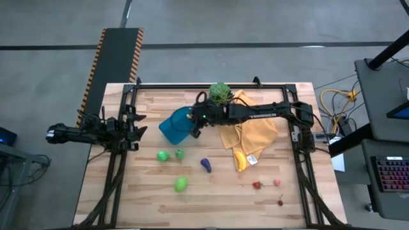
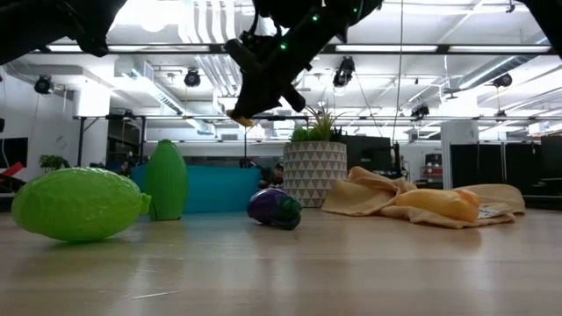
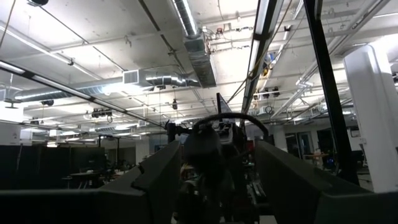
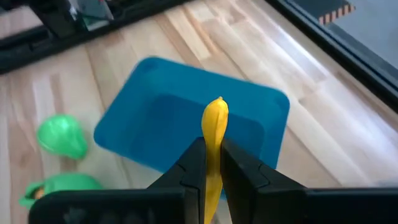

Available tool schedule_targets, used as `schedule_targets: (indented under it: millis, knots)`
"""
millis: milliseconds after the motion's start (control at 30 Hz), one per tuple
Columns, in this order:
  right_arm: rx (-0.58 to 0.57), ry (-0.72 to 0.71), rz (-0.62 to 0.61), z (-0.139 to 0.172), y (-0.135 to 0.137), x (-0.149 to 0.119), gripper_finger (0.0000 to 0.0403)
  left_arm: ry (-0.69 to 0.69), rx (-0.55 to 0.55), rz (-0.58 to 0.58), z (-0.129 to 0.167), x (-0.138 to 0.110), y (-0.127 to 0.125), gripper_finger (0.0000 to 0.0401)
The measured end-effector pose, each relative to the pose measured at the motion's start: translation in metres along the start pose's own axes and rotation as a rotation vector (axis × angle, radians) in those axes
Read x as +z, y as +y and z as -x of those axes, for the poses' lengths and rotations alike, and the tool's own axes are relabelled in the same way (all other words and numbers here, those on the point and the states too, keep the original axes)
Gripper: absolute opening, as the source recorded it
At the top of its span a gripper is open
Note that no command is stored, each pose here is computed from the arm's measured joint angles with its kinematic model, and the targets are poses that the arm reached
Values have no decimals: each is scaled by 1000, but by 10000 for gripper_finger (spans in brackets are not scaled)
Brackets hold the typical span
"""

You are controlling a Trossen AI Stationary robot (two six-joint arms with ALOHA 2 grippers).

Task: Pick and placing Produce into tupperware
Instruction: Put the yellow corn into the blue bin

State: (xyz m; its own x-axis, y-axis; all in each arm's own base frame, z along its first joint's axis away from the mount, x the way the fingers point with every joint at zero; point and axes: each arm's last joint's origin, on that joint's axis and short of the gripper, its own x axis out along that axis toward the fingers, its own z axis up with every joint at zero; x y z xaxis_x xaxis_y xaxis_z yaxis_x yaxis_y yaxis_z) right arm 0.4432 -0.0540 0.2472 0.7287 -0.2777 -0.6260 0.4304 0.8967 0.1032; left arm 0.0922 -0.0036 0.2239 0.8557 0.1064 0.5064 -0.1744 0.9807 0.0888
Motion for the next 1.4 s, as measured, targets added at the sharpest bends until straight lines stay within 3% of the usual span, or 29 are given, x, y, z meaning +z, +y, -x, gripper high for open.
schedule_targets:
  millis: [233,867,1167,1400]
  knots:
    - [57,-30,-29,-5,-11,7,33,0,0,-1,0,0,0,193]
    - [39,-48,-37,-35,-31,7,33,-10,10,-8,0,1,1,193]
    - [59,10,-5,-72,-27,9,33,-9,12,-7,0,1,1,193]
    - [34,94,35,-83,-24,26,33,2,11,-8,0,0,0,193]
